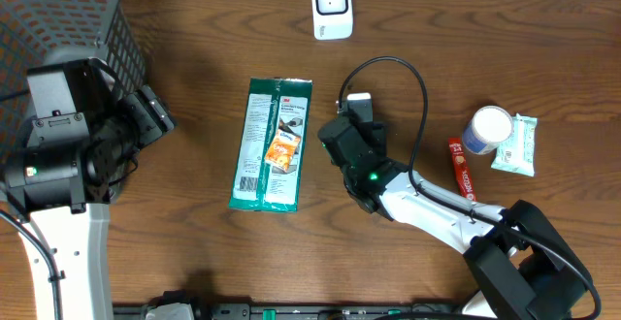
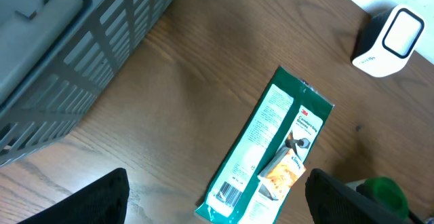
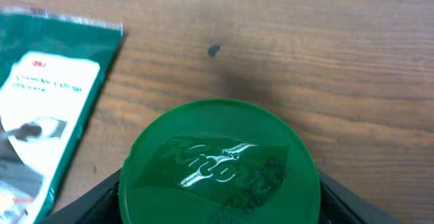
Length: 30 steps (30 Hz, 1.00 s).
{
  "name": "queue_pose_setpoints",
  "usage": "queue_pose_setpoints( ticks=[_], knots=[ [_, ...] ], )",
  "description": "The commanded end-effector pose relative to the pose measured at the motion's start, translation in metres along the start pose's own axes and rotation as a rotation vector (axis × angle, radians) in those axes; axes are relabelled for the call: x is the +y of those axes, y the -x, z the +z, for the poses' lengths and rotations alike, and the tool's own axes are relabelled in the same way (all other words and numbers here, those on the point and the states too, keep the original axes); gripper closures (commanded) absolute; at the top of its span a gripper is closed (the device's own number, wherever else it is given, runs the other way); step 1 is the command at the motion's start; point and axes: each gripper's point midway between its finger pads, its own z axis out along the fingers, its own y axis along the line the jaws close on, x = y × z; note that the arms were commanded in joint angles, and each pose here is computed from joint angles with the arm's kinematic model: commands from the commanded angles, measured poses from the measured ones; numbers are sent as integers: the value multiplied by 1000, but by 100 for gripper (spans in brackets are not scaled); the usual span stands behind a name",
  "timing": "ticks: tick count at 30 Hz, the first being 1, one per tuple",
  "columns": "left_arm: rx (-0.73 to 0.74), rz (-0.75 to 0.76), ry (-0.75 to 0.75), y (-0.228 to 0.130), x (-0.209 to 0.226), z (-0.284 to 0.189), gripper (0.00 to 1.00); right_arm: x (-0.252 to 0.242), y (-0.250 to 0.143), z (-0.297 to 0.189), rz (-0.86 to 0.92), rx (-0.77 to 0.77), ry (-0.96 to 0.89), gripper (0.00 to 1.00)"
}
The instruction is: Scan the item barcode
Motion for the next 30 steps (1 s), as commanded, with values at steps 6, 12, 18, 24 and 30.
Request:
queue_pose_setpoints(
  ticks=[6, 12, 18, 24, 30],
  knots=[
    [1, 9, 11, 1, 3, 1, 19, 11, -12, -5, -45, 68, 77, 11],
    [1, 9, 11, 1, 3, 1, 19, 3, 4, -14, -34, 29, 64, 1],
    [1, 9, 11, 1, 3, 1, 19, -3, 59, -54, -66, -9, 166, 1],
    [1, 9, 11, 1, 3, 1, 19, -23, 106, -95, -26, 47, 234, 1],
    [1, 9, 11, 1, 3, 1, 19, -33, 103, -102, -58, 117, 243, 1]
  ],
)
